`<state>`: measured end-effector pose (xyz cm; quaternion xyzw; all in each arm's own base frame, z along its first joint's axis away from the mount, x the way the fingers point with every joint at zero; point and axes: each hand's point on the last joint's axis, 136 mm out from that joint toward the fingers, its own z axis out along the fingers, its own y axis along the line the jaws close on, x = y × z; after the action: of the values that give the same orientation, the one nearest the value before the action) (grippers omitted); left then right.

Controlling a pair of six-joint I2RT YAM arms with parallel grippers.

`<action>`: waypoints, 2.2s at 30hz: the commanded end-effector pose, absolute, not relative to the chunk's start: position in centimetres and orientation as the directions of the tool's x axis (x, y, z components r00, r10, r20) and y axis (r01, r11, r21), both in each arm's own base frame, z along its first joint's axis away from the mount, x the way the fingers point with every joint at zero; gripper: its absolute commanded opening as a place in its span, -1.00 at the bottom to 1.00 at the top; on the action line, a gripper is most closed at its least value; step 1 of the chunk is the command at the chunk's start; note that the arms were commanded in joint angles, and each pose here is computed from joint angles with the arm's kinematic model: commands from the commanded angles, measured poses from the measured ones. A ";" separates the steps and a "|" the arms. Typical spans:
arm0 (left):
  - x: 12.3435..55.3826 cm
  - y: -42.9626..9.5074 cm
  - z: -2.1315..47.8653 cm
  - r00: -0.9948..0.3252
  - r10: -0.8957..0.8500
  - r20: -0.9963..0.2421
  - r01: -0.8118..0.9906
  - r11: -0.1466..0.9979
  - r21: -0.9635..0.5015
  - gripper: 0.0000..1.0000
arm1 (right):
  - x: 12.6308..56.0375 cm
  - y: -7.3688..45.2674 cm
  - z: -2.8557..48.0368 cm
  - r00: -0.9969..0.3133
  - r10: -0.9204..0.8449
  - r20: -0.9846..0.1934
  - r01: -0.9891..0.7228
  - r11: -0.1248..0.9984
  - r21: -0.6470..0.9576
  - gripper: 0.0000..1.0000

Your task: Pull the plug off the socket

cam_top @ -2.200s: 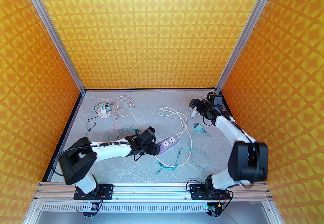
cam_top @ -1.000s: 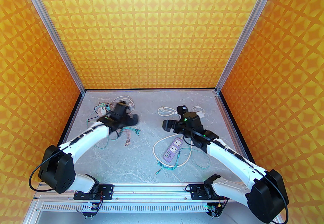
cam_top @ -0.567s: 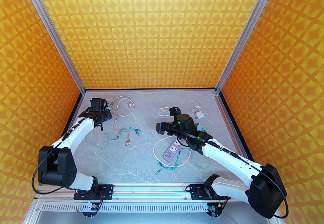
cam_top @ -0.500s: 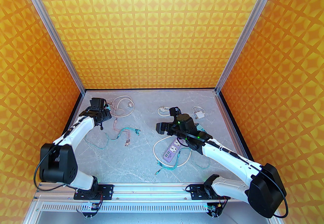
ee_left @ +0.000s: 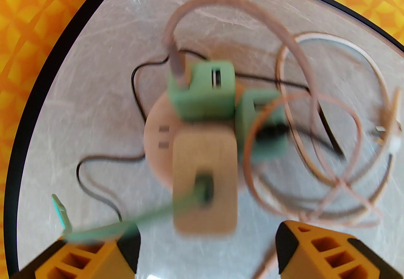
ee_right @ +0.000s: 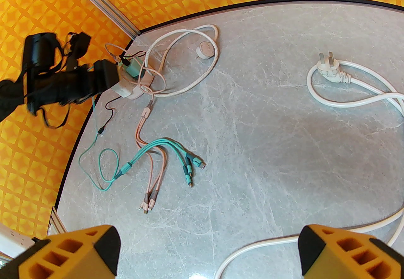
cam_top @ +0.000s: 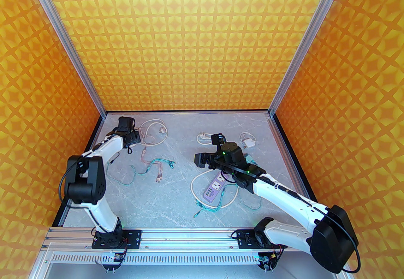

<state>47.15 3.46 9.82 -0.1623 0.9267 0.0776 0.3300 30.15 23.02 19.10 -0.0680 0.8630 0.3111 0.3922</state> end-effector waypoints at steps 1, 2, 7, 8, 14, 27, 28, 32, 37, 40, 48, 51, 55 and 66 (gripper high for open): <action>48.1 4.8 9.7 -0.737 -0.213 -0.642 -0.335 0.939 0.074 0.44 | 29.8 23.2 20.1 -0.665 0.128 -0.736 -0.387 0.784 0.485 0.97; 48.3 4.7 9.5 -0.741 -0.207 -0.639 -0.329 0.941 0.077 0.41 | 29.8 23.2 20.2 -0.664 0.126 -0.737 -0.387 0.785 0.484 0.97; 49.7 4.7 8.3 -0.761 -0.164 -0.628 -0.292 0.950 0.106 0.26 | 29.9 23.1 20.2 -0.672 0.131 -0.729 -0.373 0.790 0.486 0.97; 49.9 4.6 8.0 -0.763 -0.156 -0.627 -0.283 0.953 0.108 0.19 | 29.9 23.0 20.1 -0.672 0.131 -0.728 -0.370 0.793 0.484 0.97; 51.1 4.3 7.6 -0.766 -0.126 -0.631 -0.248 0.963 0.109 -0.16 | 29.8 22.7 19.9 -0.682 0.134 -0.719 -0.351 0.802 0.483 0.97; 49.8 -7.4 9.8 -0.755 0.039 -0.654 -0.027 0.995 0.091 -0.28 | 29.3 21.6 20.2 -0.658 0.137 -0.741 -0.345 0.819 0.458 0.97; 49.5 -8.7 9.7 -0.756 0.054 -0.653 -0.005 0.996 0.087 -0.28 | 29.2 21.4 20.3 -0.652 0.141 -0.745 -0.344 0.820 0.457 0.97; 47.6 -14.2 9.0 -0.756 0.121 -0.644 0.094 0.993 0.075 -0.27 | 28.7 20.3 20.3 -0.639 0.151 -0.754 -0.324 0.837 0.441 0.97; 43.8 -21.8 8.9 -0.738 0.214 -0.641 0.236 0.970 0.053 -0.27 | 28.2 18.2 20.3 -0.610 0.157 -0.777 -0.273 0.879 0.391 0.97; 41.3 -25.7 9.3 -0.713 0.272 -0.646 0.320 0.946 0.045 -0.26 | 28.2 17.3 20.3 -0.586 0.155 -0.795 -0.256 0.896 0.363 0.97; 37.6 -29.5 10.2 -0.679 0.332 -0.655 0.425 0.905 0.018 -0.23 | 28.4 20.2 19.4 -0.628 0.141 -0.766 -0.340 0.835 0.432 0.71; 36.4 -29.2 10.0 -0.677 0.347 -0.649 0.452 0.892 0.005 -0.21 | 28.8 22.2 18.5 -0.679 0.135 -0.721 -0.360 0.795 0.488 0.46; 35.1 -28.4 9.8 -0.679 0.354 -0.644 0.462 0.887 0.000 0.06 | 29.8 23.3 16.9 -0.717 0.142 -0.683 -0.335 0.788 0.516 0.47; 35.0 -25.1 14.3 -0.652 0.177 -0.738 0.362 0.927 -0.098 0.41 | 31.6 26.6 15.3 -0.772 0.110 -0.625 -0.351 0.746 0.566 0.16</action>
<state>34.84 -25.84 12.79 0.1822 0.9063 -0.0943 0.3694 30.89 24.67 13.92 -0.0569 0.8881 0.3164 0.3284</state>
